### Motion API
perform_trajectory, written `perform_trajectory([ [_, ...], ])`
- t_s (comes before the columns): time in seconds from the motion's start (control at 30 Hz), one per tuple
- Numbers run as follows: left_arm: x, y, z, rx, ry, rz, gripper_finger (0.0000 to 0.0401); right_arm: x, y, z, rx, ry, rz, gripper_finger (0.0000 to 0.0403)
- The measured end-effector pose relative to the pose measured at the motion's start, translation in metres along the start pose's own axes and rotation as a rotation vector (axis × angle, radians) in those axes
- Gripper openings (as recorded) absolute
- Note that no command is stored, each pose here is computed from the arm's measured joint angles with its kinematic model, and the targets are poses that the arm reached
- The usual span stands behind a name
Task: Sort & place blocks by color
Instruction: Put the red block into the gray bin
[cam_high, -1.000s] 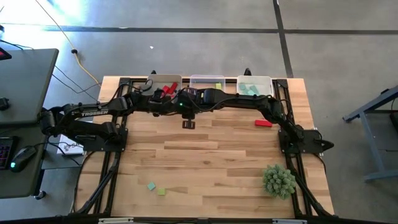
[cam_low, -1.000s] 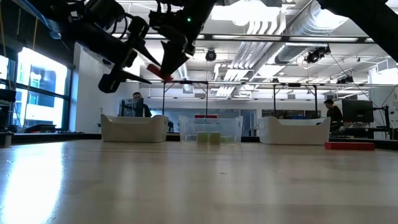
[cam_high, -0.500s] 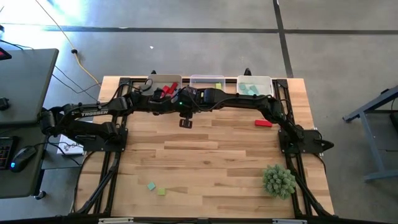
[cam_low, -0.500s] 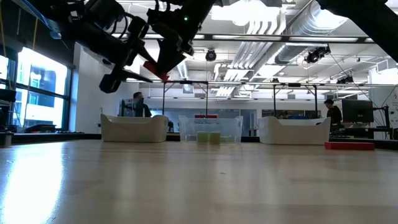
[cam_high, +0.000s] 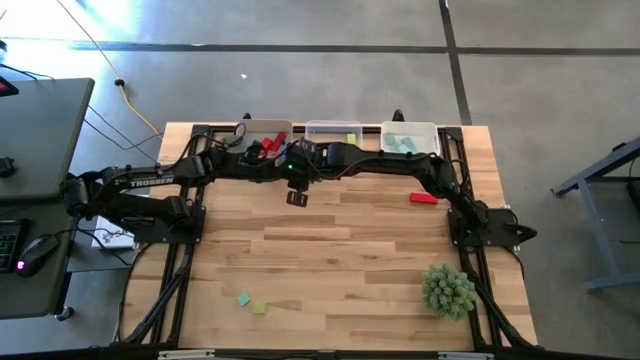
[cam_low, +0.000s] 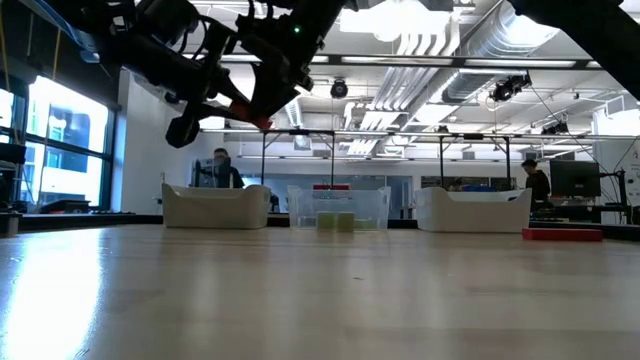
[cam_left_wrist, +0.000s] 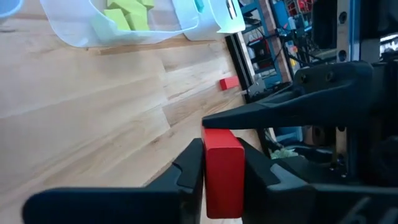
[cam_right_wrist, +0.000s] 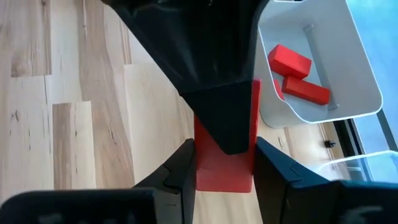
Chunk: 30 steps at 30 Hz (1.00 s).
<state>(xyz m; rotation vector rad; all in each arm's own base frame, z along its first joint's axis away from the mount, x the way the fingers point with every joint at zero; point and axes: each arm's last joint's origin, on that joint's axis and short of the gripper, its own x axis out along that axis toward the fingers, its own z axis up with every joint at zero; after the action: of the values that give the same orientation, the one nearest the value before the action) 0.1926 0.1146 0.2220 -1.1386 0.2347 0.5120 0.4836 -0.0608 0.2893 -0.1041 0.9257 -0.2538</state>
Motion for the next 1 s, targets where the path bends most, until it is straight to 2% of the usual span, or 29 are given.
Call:
perform_trajectory([
  [0.07,0.0,0.0,0.0,0.024,0.001,0.001,0.0035,0.0,0.0,0.0,0.024,0.001,-0.01,0.0095],
  [0.3,0.0,0.0,0.0,0.09,-0.002,0.0,0.0035,0.0,0.0,0.0,0.069,0.0,-0.05,0.0094],
  [0.6,0.0,0.004,-0.002,0.167,0.026,0.024,0.0035,-0.002,0.003,0.001,0.1,-0.01,-0.059,0.0193],
  [1.0,-0.001,0.012,0.0,0.28,0.032,0.091,0.0035,-0.003,0.006,0.001,0.231,-0.008,-0.054,0.0207],
])
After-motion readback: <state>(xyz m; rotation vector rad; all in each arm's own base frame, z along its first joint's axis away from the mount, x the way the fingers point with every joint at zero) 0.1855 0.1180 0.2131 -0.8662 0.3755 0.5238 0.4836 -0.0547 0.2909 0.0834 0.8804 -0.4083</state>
